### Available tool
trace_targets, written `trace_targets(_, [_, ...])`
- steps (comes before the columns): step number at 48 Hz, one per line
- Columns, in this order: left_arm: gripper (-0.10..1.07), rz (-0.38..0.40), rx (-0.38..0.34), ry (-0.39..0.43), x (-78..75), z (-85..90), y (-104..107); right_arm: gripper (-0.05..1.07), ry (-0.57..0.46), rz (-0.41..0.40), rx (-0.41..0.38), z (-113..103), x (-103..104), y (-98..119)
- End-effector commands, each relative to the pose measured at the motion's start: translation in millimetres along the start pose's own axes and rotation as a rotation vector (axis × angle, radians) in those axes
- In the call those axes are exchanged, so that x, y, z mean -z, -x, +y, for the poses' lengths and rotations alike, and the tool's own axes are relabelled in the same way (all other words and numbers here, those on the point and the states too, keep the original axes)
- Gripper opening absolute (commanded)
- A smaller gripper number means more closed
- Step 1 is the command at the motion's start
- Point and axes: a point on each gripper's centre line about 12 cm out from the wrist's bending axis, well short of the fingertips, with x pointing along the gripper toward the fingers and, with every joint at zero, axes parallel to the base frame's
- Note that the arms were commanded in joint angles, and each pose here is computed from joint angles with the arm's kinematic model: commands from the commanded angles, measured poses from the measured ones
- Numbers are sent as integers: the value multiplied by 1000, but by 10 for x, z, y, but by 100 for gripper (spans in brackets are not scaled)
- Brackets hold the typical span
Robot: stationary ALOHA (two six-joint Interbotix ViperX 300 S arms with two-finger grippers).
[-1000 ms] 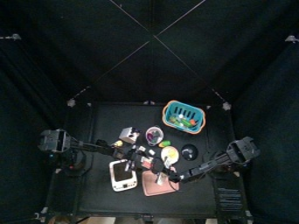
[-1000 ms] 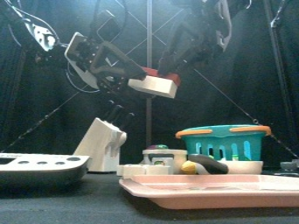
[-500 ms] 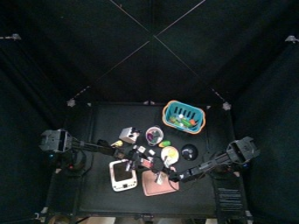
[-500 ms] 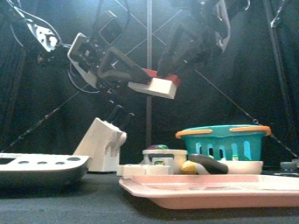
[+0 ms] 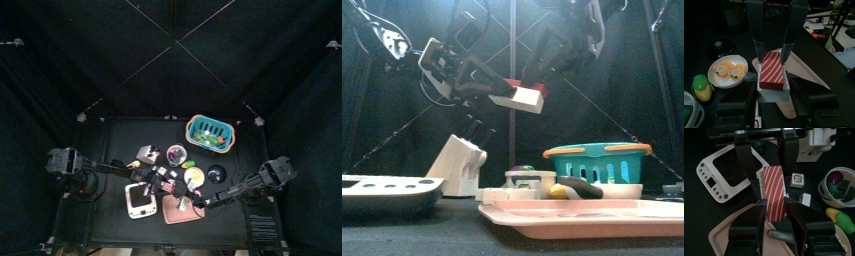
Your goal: Handover salmon sushi
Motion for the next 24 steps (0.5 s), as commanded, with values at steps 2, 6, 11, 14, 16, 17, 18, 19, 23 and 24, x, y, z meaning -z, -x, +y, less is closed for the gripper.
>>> trace_targets(2, [49,-27,-2,-7,-84,15,0,48,-21,-35,-16,8,-155,65])
trace_targets(6, [49,-26,0,-7,-79,8,1,47,-21,-35,-16,8,-155,65])
trace_targets(11, [49,-22,-3,-4,-70,16,-1,48,-21,-35,-16,8,-155,65])
trace_targets(14, [49,-21,-2,-6,-70,15,-1,48,-21,-35,-16,8,-155,65])
trace_targets(16, [49,-20,-1,-6,-64,14,-3,48,-21,-35,-16,8,-155,65])
trace_targets(17, [49,-18,-1,-6,-59,14,-5,48,-21,-35,-16,8,-155,65])
trace_targets(18, [49,-18,-1,-6,-59,14,-5,48,-22,-35,-14,3,-157,63])
trace_targets(19, [49,-18,-1,-6,-59,14,-5,48,-22,-35,-14,3,-157,63])
trace_targets(23, [49,-17,-1,-5,-54,14,-8,48,-23,-35,-13,-2,-159,60])
trace_targets(24, [49,-17,-2,-4,-54,15,-8,47,-24,-34,-13,-1,-158,60])
